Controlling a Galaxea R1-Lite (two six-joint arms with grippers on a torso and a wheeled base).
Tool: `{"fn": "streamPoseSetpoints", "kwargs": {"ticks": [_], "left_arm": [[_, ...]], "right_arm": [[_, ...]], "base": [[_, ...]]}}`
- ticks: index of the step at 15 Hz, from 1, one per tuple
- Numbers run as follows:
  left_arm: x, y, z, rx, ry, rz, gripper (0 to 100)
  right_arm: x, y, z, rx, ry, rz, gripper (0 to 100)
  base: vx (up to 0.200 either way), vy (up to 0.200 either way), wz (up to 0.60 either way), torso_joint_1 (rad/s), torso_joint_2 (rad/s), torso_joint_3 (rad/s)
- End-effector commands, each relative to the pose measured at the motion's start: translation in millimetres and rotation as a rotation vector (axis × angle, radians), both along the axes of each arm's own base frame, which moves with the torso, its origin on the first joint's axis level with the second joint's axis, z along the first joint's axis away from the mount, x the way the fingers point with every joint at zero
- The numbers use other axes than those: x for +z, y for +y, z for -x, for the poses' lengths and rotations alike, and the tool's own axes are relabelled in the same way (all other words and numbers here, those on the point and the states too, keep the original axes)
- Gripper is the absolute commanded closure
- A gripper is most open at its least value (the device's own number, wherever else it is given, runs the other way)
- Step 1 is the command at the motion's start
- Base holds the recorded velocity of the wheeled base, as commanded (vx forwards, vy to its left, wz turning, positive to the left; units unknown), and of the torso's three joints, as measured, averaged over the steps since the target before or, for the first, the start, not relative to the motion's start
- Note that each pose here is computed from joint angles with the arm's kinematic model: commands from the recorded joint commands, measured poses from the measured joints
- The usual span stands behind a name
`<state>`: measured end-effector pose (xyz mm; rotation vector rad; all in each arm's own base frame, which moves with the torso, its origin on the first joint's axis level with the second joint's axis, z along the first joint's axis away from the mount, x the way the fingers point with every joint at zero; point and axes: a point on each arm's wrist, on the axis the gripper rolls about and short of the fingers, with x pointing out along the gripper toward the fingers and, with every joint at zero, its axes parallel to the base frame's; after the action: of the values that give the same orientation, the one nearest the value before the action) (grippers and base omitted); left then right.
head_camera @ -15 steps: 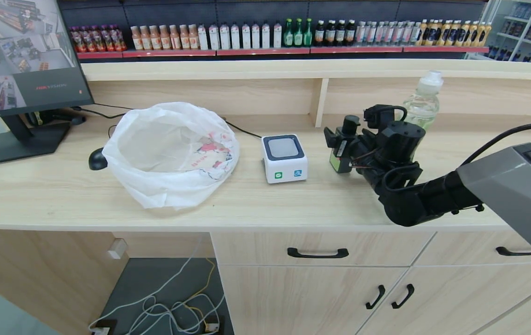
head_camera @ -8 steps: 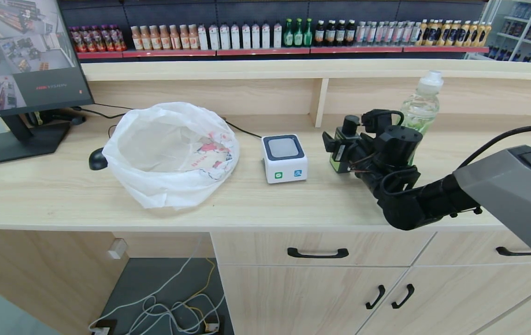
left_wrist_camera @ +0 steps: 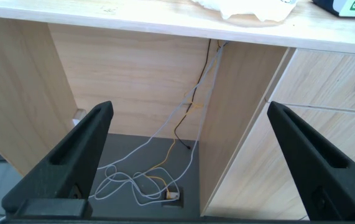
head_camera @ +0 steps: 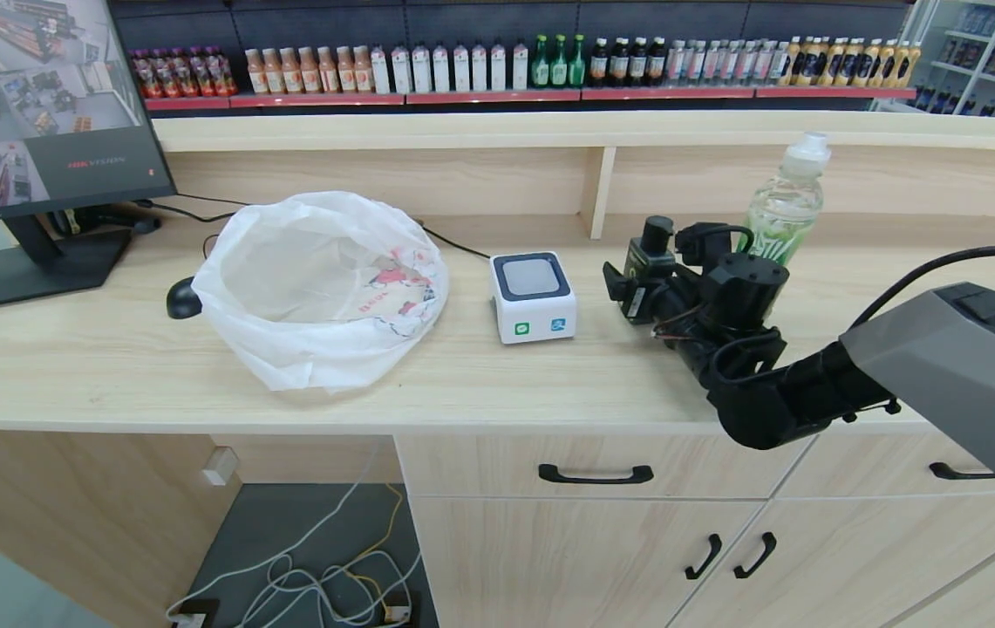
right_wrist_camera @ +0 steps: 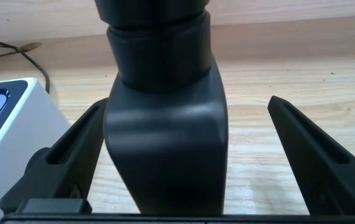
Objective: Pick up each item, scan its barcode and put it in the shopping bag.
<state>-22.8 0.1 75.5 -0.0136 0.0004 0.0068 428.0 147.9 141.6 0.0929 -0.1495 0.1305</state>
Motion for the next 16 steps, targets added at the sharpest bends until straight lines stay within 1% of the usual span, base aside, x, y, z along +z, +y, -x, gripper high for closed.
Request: {"fn": "streamPoseSetpoints", "kwargs": {"ticks": [1,4,5,16], "left_arm": [[0.0,0.0,0.0,0.001,0.000,0.000,0],[0.0,0.0,0.0,0.001,0.000,0.000,0],[0.0,0.0,0.0,0.001,0.000,0.000,0],[0.0,0.0,0.0,0.001,0.000,0.000,0]], "right_arm": [[-2.1,1.4,0.5,0.003,0.005,0.002,0],[-5.1,2.6,-0.6,0.006,0.001,0.001,0],[-5.1,3.9,-0.2,0.009,0.001,0.001,100],[0.5,9.6,3.1,0.034,-0.030,-0.009,100]], "base": [[0.000,0.000,0.00,0.000,0.00,0.000],[0.000,0.000,0.00,0.000,0.00,0.000],[0.000,0.000,0.00,0.000,0.00,0.000],[0.000,0.000,0.00,0.000,0.00,0.000]]}}
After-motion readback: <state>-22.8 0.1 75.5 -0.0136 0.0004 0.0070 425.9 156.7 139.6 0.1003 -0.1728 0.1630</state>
